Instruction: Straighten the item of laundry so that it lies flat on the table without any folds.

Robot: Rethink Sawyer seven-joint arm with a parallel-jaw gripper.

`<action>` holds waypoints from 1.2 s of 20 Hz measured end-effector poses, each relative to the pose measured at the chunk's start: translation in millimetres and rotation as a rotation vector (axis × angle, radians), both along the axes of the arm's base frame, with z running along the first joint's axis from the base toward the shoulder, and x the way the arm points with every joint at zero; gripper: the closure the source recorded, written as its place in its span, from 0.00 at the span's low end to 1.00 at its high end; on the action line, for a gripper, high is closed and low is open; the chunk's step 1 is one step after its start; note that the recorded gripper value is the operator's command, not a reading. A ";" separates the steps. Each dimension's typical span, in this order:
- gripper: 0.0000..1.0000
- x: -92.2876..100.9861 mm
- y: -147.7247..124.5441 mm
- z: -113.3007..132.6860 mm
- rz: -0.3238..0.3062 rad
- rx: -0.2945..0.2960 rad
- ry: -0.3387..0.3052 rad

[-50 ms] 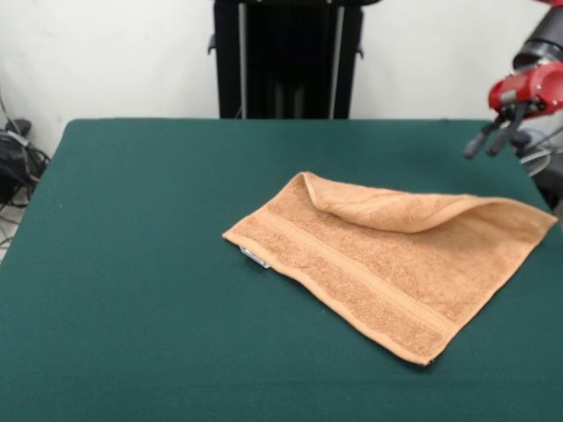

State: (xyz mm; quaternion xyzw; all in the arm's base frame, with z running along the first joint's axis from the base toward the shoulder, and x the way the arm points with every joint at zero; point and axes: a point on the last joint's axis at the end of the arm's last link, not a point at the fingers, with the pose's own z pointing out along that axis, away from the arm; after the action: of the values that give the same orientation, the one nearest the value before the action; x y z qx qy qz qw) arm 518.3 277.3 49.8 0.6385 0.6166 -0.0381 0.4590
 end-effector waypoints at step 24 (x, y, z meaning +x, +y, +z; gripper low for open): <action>0.00 52.5 -86.3 -14.5 0.091 -0.230 0.170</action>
State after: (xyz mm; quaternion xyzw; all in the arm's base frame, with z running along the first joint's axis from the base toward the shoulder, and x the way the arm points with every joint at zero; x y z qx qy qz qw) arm 570.8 191.0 35.3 0.5476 0.6730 -0.1418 0.4766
